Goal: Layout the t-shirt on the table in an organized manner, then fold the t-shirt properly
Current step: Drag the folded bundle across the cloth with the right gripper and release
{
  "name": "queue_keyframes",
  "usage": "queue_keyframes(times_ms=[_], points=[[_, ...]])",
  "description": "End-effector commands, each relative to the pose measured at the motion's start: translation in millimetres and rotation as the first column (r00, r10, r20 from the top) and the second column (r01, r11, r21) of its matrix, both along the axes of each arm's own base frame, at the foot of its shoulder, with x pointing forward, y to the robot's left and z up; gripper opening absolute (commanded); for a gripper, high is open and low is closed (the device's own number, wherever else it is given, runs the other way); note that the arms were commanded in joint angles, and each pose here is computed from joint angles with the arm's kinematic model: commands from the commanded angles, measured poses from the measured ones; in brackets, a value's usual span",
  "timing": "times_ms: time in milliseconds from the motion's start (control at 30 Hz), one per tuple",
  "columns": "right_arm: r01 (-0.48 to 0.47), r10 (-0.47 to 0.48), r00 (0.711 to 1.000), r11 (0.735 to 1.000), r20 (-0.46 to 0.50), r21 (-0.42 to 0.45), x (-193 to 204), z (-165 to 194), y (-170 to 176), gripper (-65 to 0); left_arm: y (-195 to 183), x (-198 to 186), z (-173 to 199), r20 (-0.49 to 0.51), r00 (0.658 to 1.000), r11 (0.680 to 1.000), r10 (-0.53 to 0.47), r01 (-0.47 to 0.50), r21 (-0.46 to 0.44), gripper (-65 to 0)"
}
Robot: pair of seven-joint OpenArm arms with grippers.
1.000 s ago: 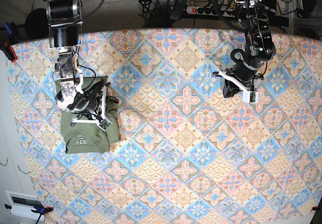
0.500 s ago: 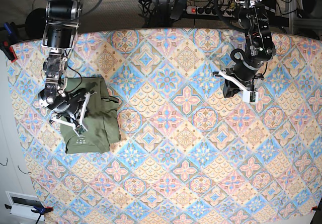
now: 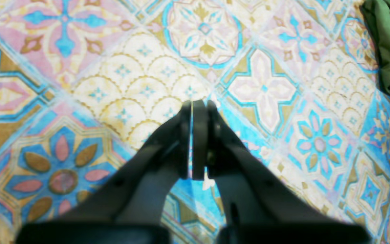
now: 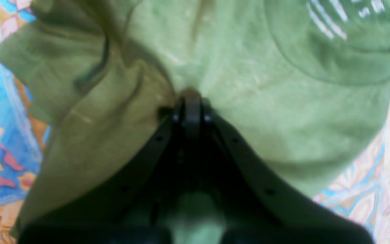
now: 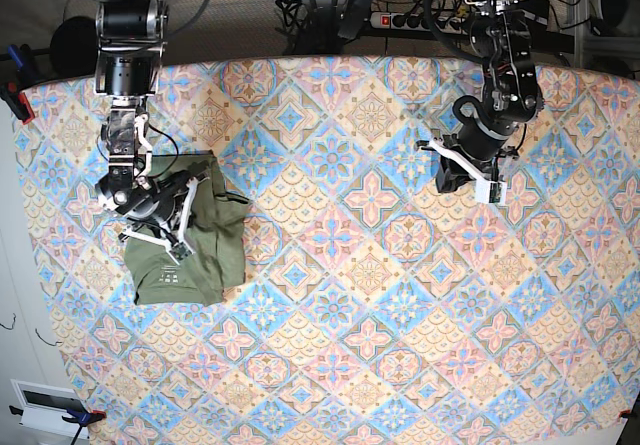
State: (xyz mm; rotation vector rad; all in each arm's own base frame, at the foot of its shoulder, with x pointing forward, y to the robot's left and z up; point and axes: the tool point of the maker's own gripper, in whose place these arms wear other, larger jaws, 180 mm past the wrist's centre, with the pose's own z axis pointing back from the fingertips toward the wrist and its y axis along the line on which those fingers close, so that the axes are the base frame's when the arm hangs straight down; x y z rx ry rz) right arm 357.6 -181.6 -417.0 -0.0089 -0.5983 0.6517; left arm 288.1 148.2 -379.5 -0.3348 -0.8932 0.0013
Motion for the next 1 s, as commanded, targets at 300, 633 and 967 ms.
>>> queue_keyframes(times_ms=[300, 633, 967], points=[[-0.055, 0.054, 0.995, 0.998, 0.086, 0.011, 6.2, 26.7, 16.3, -65.0, -0.5, 7.7, 14.1, 0.053, 0.999, 1.0, -0.004, 0.004, -0.006, -65.0], [-0.052, 0.055, 0.987, 0.998, 0.152, -0.024, -0.8, 52.4, 13.5, -65.0, -1.6, 6.5, 13.3, 0.051, 0.999, 1.0, -0.01, 0.01, -0.006, -65.0], [0.064, -0.045, 0.979, 0.994, 0.198, -0.091, -50.4, 76.1, -27.5, -65.0, -7.8, -18.4, 45.7, 0.117, 0.992, 0.999, -0.041, 0.037, 0.037, -65.0]])
